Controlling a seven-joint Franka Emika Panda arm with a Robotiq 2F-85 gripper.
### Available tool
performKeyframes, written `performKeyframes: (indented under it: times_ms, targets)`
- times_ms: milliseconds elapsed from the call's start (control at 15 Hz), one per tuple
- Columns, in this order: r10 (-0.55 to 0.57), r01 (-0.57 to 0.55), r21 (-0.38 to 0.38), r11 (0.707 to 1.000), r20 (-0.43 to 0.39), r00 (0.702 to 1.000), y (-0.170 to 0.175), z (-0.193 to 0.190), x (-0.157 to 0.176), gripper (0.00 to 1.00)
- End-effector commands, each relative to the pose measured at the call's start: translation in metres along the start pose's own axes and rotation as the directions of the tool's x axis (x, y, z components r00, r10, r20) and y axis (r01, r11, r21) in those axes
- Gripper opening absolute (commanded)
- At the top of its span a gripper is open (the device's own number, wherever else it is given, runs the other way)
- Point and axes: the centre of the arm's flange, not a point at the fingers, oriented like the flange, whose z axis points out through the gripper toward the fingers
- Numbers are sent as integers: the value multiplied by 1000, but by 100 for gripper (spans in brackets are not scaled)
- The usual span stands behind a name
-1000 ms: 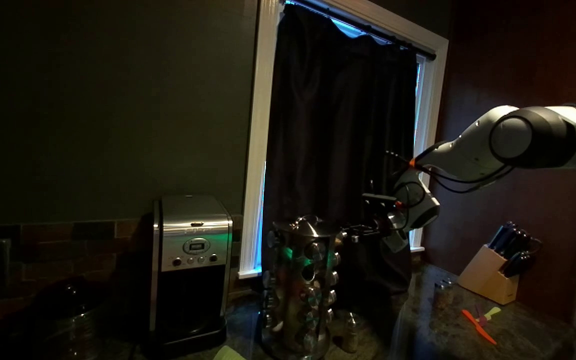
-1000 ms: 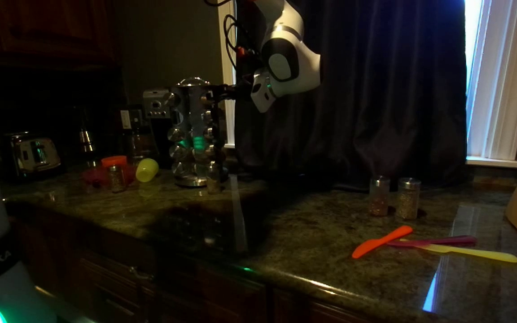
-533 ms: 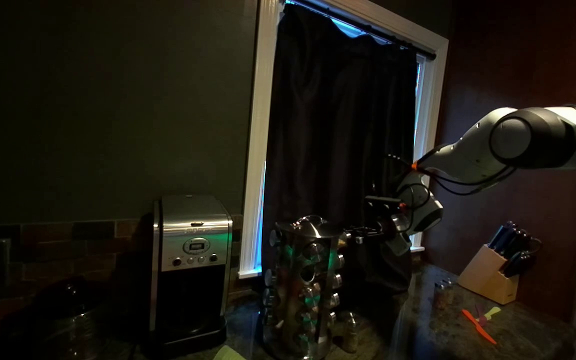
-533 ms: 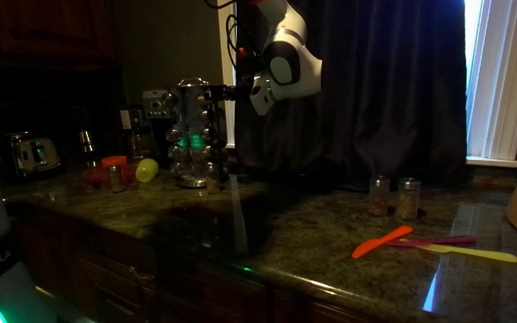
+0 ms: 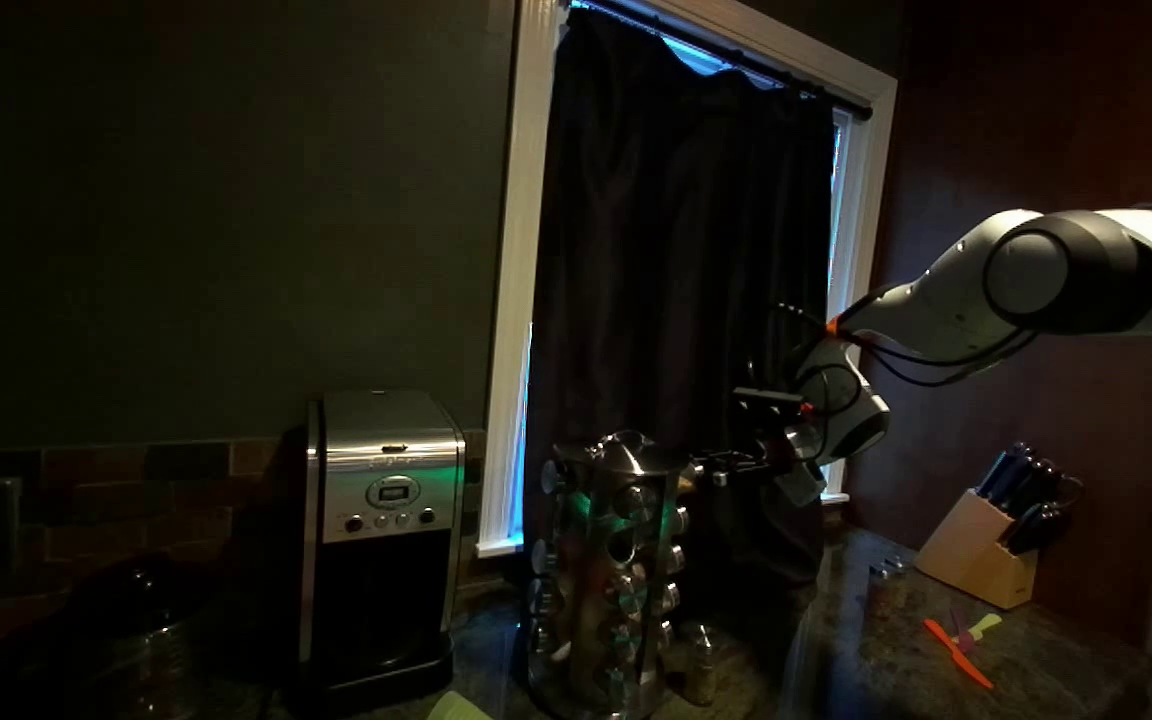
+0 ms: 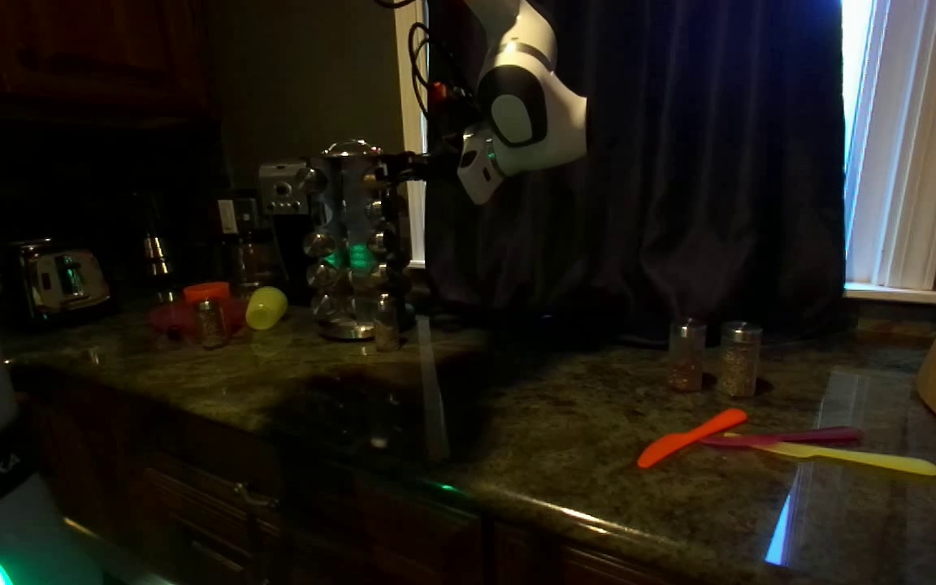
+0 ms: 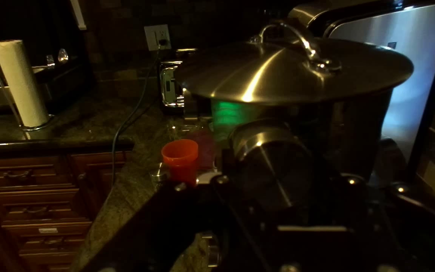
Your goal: Move the seasoning rack to the right, remove one container from the rack and put it next to the other containers on the right
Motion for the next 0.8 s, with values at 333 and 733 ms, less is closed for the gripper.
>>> performKeyframes:
  times_ms: [333,733]
  targets:
    - [-22,23,-33,999,23,999,19,-19,-17,24]
    - [-30,30,-1,1000,-4,1000,18,-22,-17,24]
